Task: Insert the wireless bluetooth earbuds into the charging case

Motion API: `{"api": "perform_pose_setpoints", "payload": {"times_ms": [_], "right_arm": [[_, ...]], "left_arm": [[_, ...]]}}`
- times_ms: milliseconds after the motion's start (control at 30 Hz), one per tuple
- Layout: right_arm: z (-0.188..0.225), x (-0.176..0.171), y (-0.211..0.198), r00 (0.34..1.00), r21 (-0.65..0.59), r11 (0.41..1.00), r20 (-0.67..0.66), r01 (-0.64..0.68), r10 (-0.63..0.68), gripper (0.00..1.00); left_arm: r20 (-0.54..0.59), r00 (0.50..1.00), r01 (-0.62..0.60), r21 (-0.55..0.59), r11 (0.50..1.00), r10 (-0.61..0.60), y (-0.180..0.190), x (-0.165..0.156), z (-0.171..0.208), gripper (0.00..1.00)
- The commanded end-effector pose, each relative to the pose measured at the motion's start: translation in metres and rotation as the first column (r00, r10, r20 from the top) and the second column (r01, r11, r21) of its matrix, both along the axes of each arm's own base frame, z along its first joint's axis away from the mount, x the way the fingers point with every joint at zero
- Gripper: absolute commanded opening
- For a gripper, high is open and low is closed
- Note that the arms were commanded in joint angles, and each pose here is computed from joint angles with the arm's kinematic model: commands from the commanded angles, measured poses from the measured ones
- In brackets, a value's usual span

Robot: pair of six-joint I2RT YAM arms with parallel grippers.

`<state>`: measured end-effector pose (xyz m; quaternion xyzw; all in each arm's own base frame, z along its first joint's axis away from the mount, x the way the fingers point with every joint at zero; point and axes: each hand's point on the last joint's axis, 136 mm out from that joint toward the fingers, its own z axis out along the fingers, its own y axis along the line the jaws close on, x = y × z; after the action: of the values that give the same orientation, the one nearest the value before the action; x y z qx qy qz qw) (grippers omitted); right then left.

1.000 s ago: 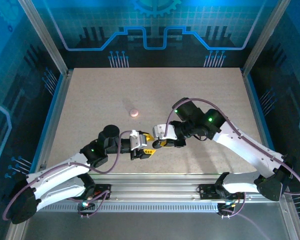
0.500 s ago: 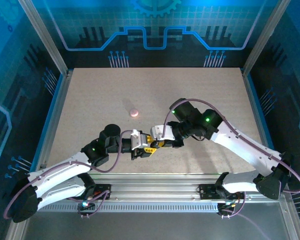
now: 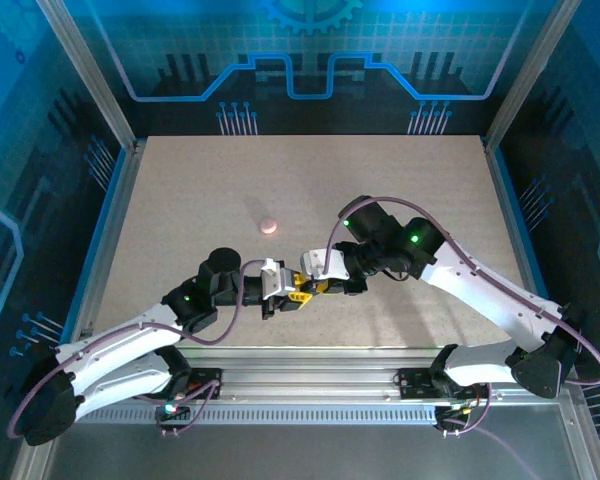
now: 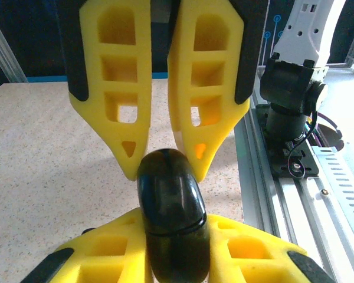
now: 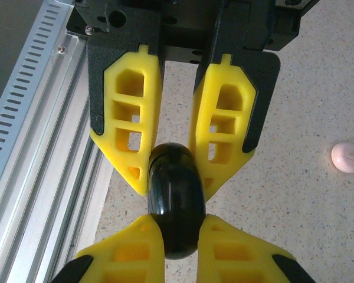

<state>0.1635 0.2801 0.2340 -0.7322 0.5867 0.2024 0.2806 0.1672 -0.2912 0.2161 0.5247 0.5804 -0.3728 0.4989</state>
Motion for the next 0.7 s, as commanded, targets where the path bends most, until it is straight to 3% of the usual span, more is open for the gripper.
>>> {"api": "perform_pose_setpoints", "payload": {"times_ms": [0, 167, 500, 667], "right_arm": [[0.015, 0.001, 0.007, 0.999, 0.054, 0.999, 0.049, 0.001, -0.003, 0.24], [0.016, 0.006, 0.009, 0.997, 0.073, 0.997, 0.065, 0.034, -0.039, 0.39], [0.014, 0.014, 0.009, 0.994, 0.069, 0.995, 0.075, 0.072, -0.077, 0.43], [0.010, 0.032, 0.003, 0.980, 0.050, 0.986, 0.112, 0.161, -0.165, 0.45]], "left_arm": [[0.037, 0.999, 0.034, -0.032, 0.999, -0.032, -0.002, -0.004, 0.019, 0.14], [0.041, 0.999, 0.037, -0.043, 0.998, -0.036, -0.002, -0.005, 0.022, 0.14], [0.052, 0.998, 0.038, -0.065, 0.997, -0.035, -0.002, -0.006, 0.027, 0.14], [0.057, 0.998, 0.043, -0.069, 0.997, -0.039, -0.001, -0.007, 0.029, 0.14]]}}
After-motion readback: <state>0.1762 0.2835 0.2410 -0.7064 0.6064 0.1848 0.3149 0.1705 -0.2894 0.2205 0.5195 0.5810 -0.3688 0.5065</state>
